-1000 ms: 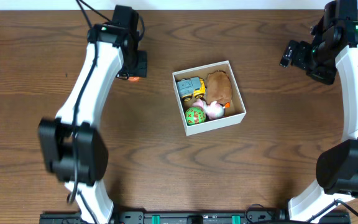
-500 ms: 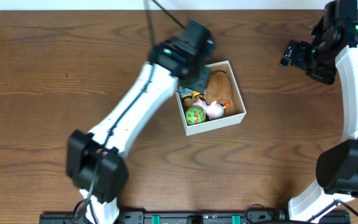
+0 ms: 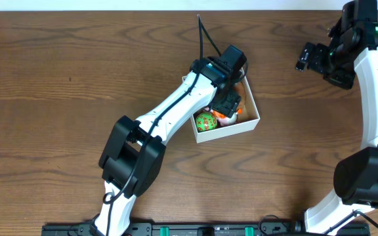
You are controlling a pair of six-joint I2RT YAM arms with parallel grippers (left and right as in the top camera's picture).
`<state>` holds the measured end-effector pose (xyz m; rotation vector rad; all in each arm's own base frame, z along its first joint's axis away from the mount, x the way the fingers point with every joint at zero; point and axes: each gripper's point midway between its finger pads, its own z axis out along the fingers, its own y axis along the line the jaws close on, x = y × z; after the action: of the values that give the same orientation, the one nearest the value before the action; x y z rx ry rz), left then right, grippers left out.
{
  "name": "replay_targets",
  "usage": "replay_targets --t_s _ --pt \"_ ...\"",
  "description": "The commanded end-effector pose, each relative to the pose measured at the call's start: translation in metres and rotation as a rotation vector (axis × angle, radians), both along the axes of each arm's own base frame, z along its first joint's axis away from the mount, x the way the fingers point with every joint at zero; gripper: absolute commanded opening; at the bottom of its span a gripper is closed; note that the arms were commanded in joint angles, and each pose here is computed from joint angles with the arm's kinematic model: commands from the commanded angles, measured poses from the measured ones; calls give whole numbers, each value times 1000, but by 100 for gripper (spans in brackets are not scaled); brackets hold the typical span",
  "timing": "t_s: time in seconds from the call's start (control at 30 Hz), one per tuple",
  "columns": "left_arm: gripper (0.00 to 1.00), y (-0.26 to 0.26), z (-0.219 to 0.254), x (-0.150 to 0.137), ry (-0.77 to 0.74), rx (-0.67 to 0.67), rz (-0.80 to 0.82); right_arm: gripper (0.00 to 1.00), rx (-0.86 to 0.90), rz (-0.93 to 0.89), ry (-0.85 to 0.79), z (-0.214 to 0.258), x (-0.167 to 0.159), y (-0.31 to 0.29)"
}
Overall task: Pack container
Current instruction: 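Carry the orange ball into the box and release it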
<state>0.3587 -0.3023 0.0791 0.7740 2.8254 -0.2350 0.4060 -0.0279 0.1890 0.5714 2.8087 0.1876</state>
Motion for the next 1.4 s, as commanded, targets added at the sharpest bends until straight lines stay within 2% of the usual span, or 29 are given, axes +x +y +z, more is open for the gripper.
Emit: replay_targets --t_s 0.0,0.27,0.33,0.43,0.47,0.57,0.77,1.03,1.37 --pt "81 6 27 10 -54 -24 22 99 -13 42 -12 -3 5 3" --pt "79 39 105 24 -181 -104 96 99 55 155 -41 0 8 25" --pt "65 53 117 26 -198 -111 125 97 56 163 -41 0 8 28" --pt "22 67 117 28 -184 -99 157 81 56 170 -45 1 9 32" --pt "14 70 113 28 -172 -89 162 79 56 170 -47 1 10 33" --pt "7 74 96 25 -136 -64 166 78 59 159 -49 1 11 33" --pt "6 75 53 26 -61 -11 167 79 59 159 -47 1 10 32" --pt "6 72 5 52 -44 2 186 79 59 159 -45 1 10 32" --pt "6 92 -5 96 -134 -30 205 80 59 159 -45 1 10 32"
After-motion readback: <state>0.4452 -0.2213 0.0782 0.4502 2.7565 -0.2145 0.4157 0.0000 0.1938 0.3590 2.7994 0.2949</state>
